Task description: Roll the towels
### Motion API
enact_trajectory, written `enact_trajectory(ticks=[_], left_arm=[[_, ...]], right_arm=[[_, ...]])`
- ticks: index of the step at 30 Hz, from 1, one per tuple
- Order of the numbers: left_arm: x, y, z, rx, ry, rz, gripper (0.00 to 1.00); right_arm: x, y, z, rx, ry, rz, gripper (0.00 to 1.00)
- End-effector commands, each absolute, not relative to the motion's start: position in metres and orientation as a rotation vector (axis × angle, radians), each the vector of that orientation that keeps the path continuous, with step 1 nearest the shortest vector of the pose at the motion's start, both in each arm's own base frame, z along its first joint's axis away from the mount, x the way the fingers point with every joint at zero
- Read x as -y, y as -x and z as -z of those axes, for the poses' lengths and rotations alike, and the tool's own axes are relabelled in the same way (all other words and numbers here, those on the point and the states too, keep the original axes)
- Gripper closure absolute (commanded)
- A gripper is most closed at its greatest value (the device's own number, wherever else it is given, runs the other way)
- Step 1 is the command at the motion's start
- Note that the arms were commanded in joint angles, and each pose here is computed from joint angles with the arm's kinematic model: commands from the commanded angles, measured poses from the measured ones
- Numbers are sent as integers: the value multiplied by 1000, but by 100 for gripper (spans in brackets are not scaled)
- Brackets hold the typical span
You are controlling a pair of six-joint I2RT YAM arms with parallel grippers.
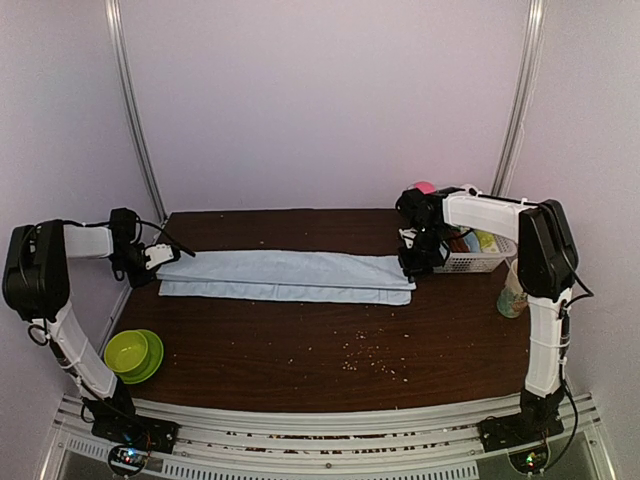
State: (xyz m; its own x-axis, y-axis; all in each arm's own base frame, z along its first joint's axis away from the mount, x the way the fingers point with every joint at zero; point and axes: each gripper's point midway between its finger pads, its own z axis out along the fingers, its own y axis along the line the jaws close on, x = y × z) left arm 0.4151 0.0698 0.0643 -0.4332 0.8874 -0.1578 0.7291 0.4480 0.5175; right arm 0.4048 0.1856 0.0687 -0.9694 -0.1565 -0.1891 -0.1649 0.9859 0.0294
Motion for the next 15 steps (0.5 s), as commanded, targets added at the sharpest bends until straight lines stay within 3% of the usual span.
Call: enact_trajectory(ticks=[1, 15], left_arm=[[-79, -422, -64, -2308, -1323, -560, 100], [-76, -415, -48, -2333, -1372, -510, 100]], right_arm=[[-178, -395, -62, -2977, 284, -25, 100], [-204, -379, -37, -3022, 402, -97, 100]])
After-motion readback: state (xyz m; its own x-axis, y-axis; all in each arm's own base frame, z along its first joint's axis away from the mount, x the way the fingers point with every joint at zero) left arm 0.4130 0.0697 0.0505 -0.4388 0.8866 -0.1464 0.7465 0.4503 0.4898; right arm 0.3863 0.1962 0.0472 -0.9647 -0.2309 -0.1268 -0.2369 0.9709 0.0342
